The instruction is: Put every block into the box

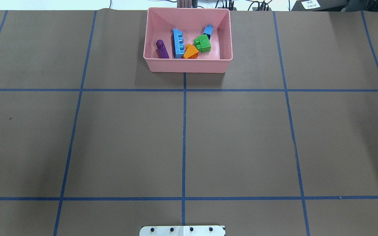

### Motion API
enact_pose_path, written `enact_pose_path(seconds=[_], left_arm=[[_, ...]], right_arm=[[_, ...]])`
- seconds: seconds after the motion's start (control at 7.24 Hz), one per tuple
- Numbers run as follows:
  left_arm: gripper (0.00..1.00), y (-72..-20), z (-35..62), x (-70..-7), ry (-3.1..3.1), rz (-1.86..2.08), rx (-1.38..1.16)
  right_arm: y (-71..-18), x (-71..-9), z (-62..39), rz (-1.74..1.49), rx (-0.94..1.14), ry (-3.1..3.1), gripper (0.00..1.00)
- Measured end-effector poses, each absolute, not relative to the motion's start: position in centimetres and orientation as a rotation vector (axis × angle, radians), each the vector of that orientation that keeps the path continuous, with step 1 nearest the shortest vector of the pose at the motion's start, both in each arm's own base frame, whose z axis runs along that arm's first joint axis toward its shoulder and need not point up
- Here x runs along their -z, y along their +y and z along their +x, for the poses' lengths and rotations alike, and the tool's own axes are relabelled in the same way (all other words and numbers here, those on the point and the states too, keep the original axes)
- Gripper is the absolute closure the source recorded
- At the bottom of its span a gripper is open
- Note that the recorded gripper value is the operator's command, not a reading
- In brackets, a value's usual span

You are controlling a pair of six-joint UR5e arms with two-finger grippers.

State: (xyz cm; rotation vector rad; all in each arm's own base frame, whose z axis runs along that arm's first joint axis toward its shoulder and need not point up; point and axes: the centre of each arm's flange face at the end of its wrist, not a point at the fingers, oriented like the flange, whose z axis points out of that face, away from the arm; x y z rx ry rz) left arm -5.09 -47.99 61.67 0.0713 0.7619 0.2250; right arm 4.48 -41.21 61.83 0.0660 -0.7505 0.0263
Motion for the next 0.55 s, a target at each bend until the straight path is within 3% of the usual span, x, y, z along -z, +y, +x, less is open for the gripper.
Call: enact_pose_path(seconds=[0.55], left_arm=[[0.0, -47.81, -5.08, -61.84, 0.762, 0.067, -0.223]], right_arm=[[-41.24, -61.85, 4.48, 0.066, -0.026, -0.751, 0.0]])
